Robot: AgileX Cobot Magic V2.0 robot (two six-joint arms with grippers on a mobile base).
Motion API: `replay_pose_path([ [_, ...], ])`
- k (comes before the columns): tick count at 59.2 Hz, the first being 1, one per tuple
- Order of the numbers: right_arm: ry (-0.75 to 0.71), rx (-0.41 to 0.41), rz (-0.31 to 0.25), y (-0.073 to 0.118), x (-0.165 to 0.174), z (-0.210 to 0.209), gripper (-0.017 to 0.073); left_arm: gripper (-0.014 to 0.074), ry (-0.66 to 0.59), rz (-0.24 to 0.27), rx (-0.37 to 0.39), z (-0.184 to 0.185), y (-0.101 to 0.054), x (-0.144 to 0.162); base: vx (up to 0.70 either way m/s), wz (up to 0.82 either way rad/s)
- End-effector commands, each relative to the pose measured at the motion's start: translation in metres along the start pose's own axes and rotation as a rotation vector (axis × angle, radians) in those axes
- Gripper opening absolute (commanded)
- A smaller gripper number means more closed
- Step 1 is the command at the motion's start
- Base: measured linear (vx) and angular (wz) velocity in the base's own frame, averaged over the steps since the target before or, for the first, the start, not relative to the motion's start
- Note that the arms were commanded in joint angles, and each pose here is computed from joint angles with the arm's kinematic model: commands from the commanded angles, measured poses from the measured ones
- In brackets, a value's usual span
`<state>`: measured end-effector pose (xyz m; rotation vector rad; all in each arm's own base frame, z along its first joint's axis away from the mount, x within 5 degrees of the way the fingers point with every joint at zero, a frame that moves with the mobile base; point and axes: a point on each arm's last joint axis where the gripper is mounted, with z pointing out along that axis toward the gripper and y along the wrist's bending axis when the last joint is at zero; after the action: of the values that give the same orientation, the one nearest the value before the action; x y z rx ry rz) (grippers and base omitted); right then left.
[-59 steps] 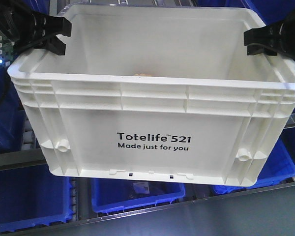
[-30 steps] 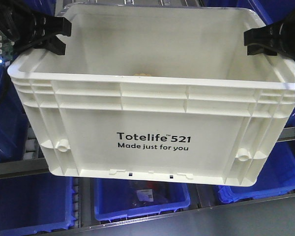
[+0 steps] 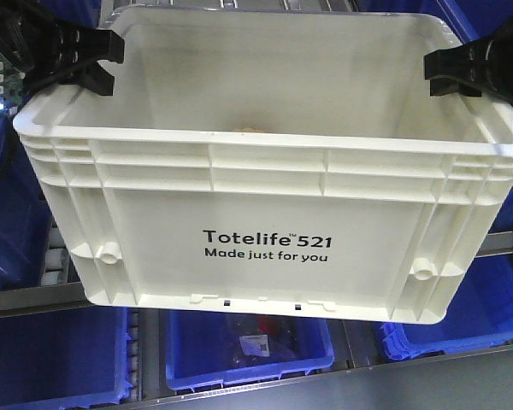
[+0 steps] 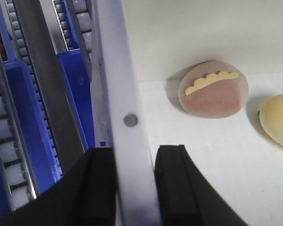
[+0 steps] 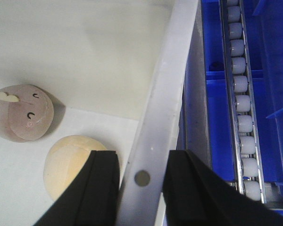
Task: Place moving items into box and shelve
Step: 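Hold the crate raised above the roller shelf while the base aligns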
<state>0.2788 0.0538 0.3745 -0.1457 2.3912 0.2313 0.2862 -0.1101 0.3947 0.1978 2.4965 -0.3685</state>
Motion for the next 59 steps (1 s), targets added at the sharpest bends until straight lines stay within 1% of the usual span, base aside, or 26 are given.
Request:
replay_pose_path([
  [1, -0.18, -0.03, 0.031, 0.005, -0.0188, -0.0232, -0.0006, -0.0006, -0.221, -0.009, 0.127, -0.0374, -0.0176, -0.015, 0.0, 0.0],
  [59, -0.18, -0.03, 0.031, 0.005, -0.0188, -0.0232, -0.0006, -0.0006, -0.221, -0.009, 0.127, -0.0374, -0.0176, -0.015, 0.0, 0.0],
])
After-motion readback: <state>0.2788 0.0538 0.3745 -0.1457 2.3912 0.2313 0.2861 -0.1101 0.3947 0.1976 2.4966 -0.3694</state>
